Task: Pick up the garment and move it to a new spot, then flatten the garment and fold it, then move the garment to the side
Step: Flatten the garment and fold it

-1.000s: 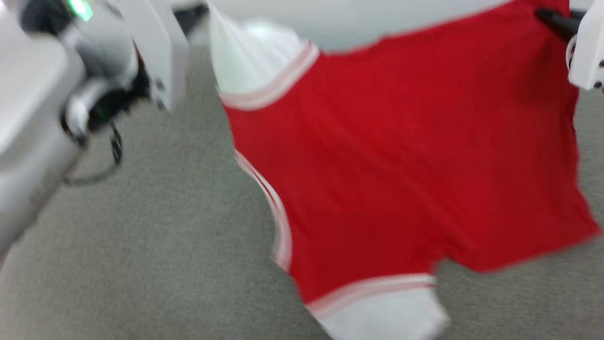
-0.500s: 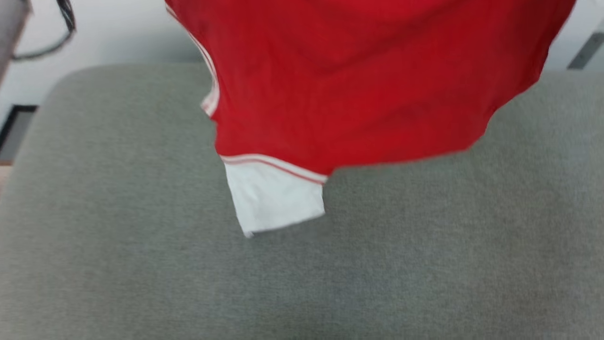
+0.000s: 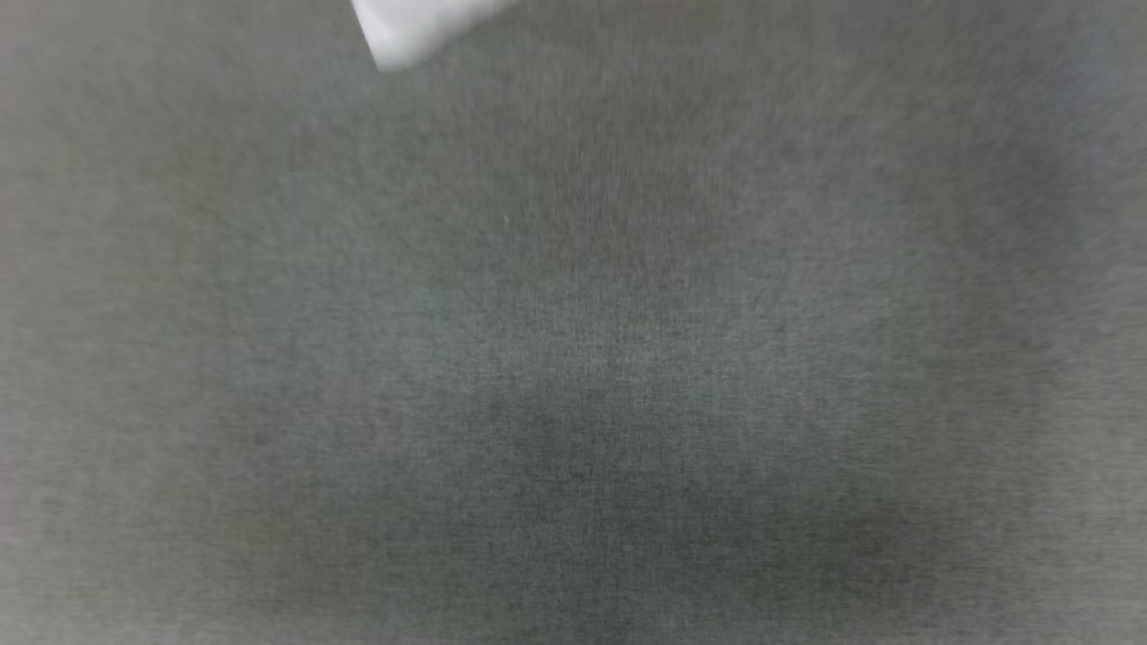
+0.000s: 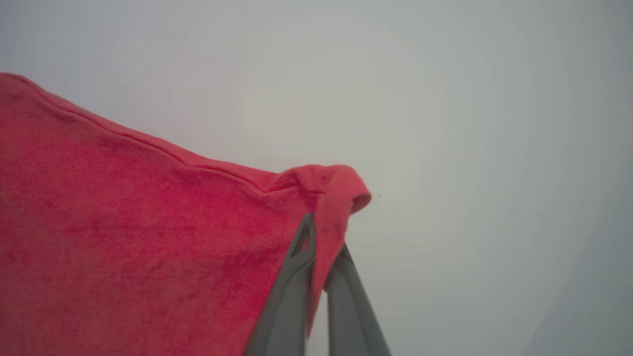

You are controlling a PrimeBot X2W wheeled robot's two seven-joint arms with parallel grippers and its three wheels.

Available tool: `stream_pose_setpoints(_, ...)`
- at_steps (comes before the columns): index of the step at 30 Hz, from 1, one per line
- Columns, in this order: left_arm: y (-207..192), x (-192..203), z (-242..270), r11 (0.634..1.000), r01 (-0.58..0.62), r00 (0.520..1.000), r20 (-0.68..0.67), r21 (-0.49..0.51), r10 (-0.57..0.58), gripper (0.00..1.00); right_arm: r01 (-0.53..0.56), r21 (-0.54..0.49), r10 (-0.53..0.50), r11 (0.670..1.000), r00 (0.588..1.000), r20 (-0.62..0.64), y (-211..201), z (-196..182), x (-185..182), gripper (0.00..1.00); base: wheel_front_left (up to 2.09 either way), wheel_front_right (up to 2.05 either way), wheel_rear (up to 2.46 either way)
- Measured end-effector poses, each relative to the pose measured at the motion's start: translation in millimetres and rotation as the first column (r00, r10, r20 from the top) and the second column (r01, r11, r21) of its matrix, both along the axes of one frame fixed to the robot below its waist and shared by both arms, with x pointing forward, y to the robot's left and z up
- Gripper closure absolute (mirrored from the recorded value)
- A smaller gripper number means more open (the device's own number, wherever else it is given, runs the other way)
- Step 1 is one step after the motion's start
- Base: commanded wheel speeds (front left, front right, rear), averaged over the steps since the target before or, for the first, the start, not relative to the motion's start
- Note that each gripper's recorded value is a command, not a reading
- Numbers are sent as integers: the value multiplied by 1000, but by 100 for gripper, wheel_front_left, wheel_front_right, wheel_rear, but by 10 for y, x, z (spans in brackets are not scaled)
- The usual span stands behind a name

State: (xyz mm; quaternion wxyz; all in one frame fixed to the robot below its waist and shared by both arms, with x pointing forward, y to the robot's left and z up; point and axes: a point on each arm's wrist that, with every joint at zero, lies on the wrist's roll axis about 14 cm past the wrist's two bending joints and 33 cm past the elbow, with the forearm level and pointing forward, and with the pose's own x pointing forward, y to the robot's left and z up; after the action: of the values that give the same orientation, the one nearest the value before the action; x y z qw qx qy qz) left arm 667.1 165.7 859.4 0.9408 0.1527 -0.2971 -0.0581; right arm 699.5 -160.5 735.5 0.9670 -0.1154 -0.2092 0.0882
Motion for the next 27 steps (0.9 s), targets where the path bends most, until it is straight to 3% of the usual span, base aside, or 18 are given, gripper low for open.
stream_pose_setpoints(4,-139,199,-129,996,84,996,16,-14,-84,100,6,-65,-5,998,1000,19,98,-234,223,100,0,0,0)
stream_pose_setpoints(7,-143,319,-353,992,125,992,18,-36,-124,100,2,-87,-5,996,999,-35,157,-698,379,100,0,0,0)
stream_pose_setpoints(12,108,581,-1657,994,91,972,-214,-53,-100,100,-17,-105,-12,994,964,-267,200,-1925,487,100,0,0,0)
stream_pose_setpoints(15,265,540,-2188,996,72,943,-322,-61,-87,100,-35,-92,-2,995,928,-372,273,-2414,454,100,0,0,0)
stream_pose_setpoints(21,498,212,-3048,998,32,848,-526,-62,-60,100,-55,-48,24,997,865,-501,404,-2861,276,100,0,0,0)
stream_pose_setpoints(27,352,-363,-3671,996,84,673,-735,-43,-89,100,-65,-43,31,997,832,-554,407,-2928,-12,100,0,0,0)
